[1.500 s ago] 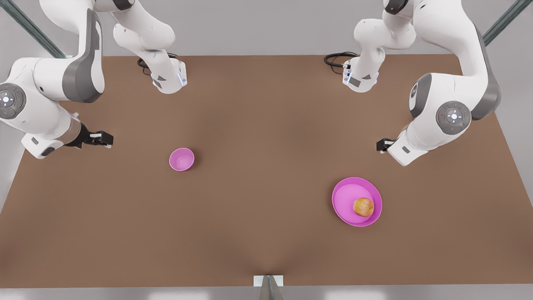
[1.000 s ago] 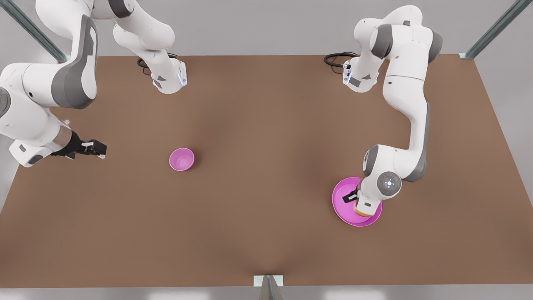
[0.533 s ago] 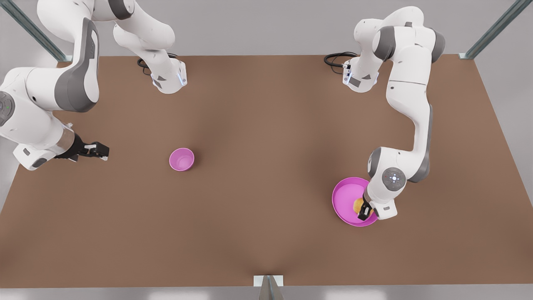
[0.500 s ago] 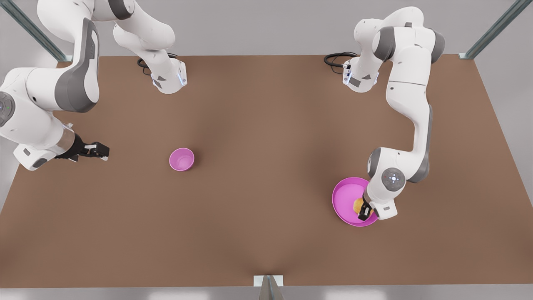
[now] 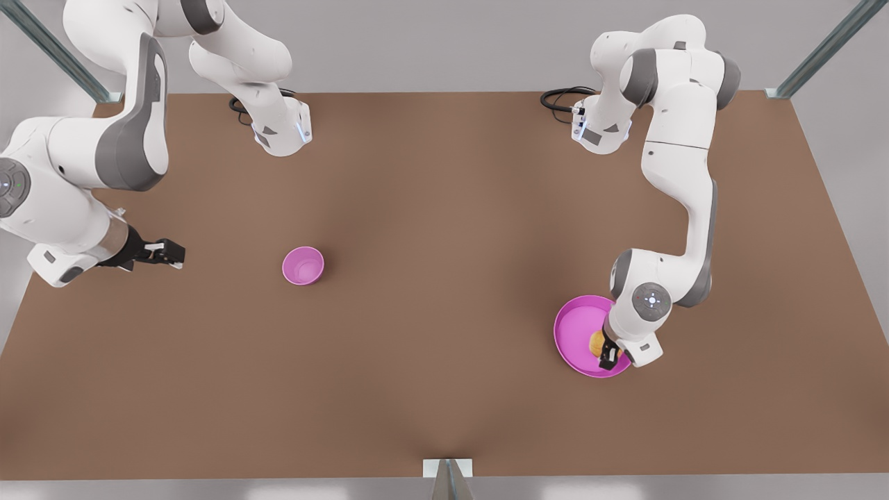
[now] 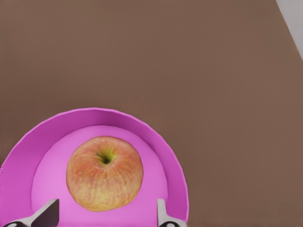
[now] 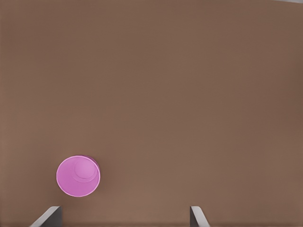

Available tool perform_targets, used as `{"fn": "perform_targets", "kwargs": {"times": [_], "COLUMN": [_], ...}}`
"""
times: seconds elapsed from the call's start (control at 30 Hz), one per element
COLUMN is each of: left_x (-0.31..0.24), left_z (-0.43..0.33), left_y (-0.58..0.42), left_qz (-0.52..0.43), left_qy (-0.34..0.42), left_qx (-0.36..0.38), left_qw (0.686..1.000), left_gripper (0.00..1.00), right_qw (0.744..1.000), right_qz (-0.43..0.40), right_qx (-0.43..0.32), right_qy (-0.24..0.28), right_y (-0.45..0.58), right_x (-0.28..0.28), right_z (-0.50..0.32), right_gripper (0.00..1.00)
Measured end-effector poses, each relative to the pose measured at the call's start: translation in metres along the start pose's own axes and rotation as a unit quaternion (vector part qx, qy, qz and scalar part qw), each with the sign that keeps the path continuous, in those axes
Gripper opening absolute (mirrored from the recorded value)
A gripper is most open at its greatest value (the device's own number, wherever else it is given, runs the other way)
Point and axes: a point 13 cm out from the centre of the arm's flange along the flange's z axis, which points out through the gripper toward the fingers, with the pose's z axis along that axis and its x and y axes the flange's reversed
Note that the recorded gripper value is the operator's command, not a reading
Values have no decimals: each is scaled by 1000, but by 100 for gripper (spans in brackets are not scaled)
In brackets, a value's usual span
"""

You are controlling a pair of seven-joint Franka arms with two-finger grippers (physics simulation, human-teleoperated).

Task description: Use the left arm to pick up the apple from the plate, transfer it to the gripper of the right arm, and then use the right arm to place it into the bowl

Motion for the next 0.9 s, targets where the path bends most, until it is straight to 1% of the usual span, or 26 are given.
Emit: {"fn": "perform_targets", "kwargs": {"times": [0.47,0.9], "left_x": [0,-4], "left_z": [20,30], "left_y": [13,13], "left_qz": [21,25], "left_qy": [4,4], "left_qx": [-18,-15], "left_qw": [1000,1000], "left_gripper": [100,100], "right_qw": [1000,1000], "right_qz": [-1,-3], "right_qx": [-1,0], "right_qy": [2,3], "right_y": [1,2], "right_x": [-1,-1], "right_z": [2,3], "right_gripper": [100,100]}}
